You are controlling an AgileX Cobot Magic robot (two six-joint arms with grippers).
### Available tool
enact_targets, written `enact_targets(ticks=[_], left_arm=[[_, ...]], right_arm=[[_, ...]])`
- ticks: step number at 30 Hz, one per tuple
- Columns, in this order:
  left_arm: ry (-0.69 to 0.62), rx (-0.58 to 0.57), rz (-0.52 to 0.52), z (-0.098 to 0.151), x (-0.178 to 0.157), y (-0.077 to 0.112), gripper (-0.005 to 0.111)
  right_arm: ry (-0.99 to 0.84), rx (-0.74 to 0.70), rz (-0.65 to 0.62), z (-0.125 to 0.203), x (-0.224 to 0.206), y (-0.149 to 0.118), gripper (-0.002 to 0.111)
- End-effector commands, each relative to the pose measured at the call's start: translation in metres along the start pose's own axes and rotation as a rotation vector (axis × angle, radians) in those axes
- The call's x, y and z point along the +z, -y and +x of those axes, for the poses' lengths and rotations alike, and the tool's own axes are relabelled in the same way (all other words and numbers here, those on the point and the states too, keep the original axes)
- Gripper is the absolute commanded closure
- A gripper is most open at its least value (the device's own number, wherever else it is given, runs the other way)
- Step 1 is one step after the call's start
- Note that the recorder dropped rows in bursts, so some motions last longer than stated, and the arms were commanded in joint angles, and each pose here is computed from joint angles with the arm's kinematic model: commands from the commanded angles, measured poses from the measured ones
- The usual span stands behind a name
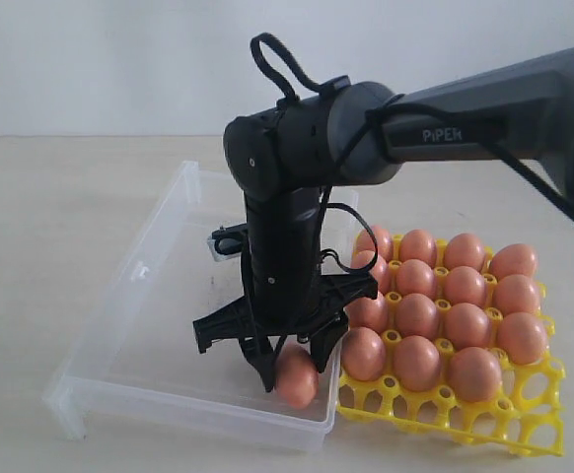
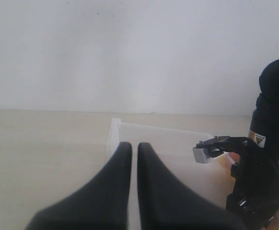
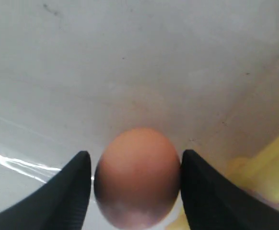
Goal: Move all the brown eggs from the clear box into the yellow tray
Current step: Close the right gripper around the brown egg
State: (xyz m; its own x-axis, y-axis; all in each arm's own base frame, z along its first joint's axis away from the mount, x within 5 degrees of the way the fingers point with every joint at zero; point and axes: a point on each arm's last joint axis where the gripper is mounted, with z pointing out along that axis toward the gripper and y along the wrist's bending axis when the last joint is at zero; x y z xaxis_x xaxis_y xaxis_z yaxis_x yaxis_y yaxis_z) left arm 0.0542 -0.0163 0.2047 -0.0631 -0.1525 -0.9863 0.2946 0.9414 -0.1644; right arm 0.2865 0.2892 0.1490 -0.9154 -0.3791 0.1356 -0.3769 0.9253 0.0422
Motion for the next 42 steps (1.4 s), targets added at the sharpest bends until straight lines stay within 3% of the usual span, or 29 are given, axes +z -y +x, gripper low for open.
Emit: enact_targets(ticks=[1,28,35,42], left_arm=[[0.005,-0.010,0.010,0.000,0.000,0.001,0.103],[-0.002,-0.010,0.008,0.001,0.000,0.000,0.103],[0.000,-0.010,0.009,0.001,0.000,0.000,0.103],[0.000,-0.010,0.009,0.001,0.000,0.000,0.103]], right_arm=[[0.001,-0.043,0.021,-0.001,0.001,0.001,0.061],[0.059,-0.203,0.033,-0.006,0.003,-0.002,0.061],[-0.065,-0.229,0.072,-0.002,0.019,0.002,0.061],[-0.075,-0.229,0.077,-0.003,0.027,0.002,0.061]])
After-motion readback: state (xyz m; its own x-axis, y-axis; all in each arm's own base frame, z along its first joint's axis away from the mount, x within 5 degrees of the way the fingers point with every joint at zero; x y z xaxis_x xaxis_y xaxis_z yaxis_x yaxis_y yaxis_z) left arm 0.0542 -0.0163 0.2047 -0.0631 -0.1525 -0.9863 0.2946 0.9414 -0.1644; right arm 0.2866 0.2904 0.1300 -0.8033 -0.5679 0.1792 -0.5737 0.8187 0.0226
